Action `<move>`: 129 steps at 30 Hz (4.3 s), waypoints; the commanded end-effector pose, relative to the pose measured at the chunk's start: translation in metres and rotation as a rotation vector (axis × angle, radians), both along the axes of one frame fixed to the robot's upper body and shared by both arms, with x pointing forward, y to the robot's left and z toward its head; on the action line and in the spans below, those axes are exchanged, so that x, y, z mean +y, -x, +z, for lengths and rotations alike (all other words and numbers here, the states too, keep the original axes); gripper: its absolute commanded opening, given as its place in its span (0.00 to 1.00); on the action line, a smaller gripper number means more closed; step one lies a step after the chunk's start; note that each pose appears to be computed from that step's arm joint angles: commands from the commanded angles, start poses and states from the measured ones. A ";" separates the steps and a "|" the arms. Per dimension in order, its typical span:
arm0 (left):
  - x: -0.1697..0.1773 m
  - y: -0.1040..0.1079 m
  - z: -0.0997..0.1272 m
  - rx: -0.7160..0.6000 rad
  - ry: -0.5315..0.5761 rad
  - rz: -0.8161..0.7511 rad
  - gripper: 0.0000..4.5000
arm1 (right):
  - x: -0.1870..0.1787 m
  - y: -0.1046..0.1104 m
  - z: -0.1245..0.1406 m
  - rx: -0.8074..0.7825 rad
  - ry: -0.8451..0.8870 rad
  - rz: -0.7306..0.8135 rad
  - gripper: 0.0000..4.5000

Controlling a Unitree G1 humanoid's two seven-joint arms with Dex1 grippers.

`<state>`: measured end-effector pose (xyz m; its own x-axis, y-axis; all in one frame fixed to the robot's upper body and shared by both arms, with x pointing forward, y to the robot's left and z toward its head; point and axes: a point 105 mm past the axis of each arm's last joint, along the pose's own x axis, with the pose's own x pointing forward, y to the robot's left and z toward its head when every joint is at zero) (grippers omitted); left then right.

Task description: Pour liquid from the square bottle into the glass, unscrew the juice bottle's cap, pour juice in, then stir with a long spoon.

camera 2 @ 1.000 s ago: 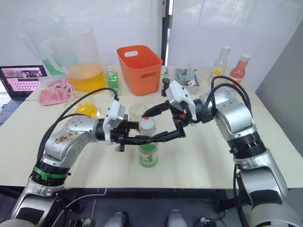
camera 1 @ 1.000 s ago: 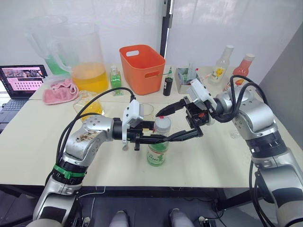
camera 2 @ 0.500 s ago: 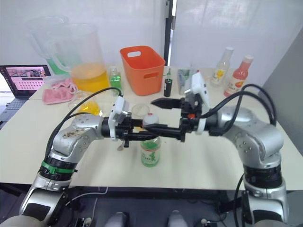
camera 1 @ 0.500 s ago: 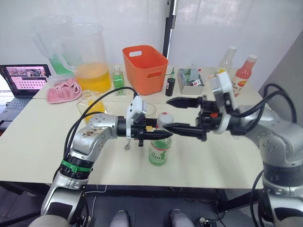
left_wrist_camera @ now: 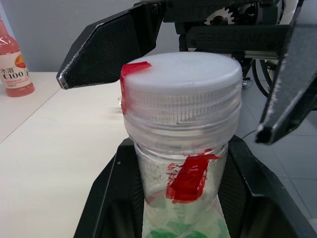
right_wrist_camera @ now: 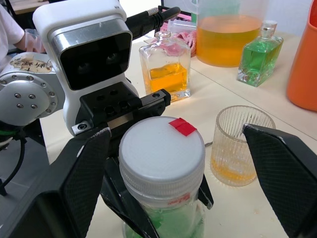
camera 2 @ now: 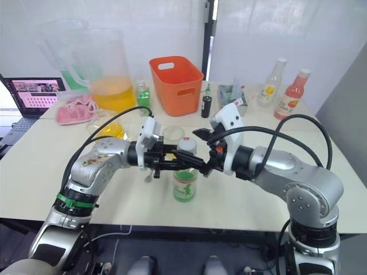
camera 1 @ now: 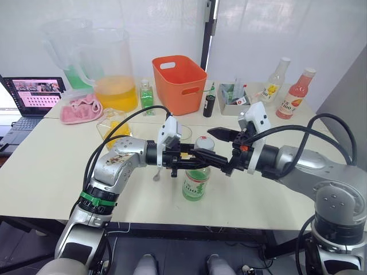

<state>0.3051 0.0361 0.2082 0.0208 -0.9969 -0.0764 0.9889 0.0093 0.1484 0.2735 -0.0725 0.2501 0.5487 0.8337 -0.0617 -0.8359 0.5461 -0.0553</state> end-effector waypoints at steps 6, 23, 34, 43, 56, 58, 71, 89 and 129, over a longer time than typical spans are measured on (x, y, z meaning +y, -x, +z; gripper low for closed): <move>-0.003 0.001 -0.009 0.022 -0.033 -0.001 0.32 | 0.005 0.010 0.014 -0.024 -0.037 0.077 0.46; 0.016 0.008 -0.005 -0.015 -0.070 0.033 0.32 | 0.013 -0.016 -0.002 -0.091 0.245 0.548 0.38; 0.022 0.013 -0.007 -0.015 -0.086 0.080 0.32 | 0.011 -0.031 0.007 -0.092 0.279 0.691 0.69; 0.021 0.012 -0.008 -0.004 -0.079 0.081 0.32 | 0.003 -0.022 0.031 -0.136 0.226 0.660 1.00; 0.011 0.004 -0.009 0.017 -0.056 0.053 0.32 | -0.003 -0.001 0.034 -0.033 0.036 0.212 1.00; 0.010 0.004 -0.010 0.020 -0.056 0.048 0.32 | 0.002 0.001 0.032 -0.027 0.020 0.163 1.00; 0.000 0.002 -0.012 0.027 -0.061 -0.001 0.31 | 0.009 0.009 0.017 -0.021 0.019 -0.016 1.00; 0.006 0.003 -0.013 0.014 -0.071 0.014 0.31 | 0.013 0.015 0.011 0.026 0.054 0.093 0.38; 0.018 0.011 -0.011 -0.009 -0.075 0.100 0.31 | 0.019 -0.029 0.007 -0.228 0.456 0.938 0.36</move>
